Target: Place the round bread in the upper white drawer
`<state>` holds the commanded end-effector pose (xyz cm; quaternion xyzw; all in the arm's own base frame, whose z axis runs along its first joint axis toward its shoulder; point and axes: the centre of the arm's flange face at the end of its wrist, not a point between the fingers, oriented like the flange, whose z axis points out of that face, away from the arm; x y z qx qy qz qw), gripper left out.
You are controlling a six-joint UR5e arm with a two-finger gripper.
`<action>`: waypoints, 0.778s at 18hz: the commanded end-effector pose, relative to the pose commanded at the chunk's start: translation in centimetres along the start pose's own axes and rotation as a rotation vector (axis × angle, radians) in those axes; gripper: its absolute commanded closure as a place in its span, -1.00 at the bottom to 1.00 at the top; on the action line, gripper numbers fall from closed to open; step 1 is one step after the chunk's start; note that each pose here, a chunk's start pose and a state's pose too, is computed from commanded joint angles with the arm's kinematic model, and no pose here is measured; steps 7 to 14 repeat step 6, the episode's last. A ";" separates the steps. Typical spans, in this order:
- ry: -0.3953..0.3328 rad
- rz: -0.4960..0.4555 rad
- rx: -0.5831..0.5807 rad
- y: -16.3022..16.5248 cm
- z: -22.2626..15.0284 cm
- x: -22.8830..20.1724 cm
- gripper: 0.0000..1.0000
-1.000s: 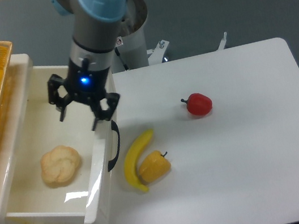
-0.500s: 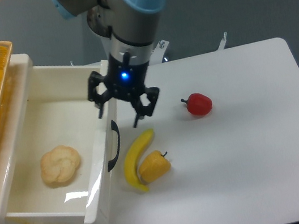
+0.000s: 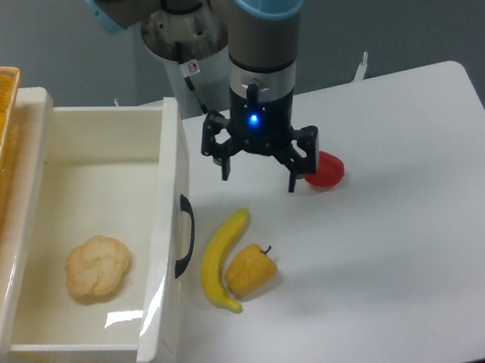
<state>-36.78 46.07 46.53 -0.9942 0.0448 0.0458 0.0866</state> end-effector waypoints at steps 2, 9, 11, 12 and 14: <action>-0.018 0.045 -0.039 0.3 0.1 -0.1 -1.00; -0.016 0.049 -0.044 0.4 0.7 -0.2 -1.00; -0.016 0.049 -0.044 0.4 0.7 -0.2 -1.00; -0.016 0.049 -0.044 0.4 0.7 -0.2 -1.00; -0.016 0.049 -0.044 0.4 0.7 -0.2 -1.00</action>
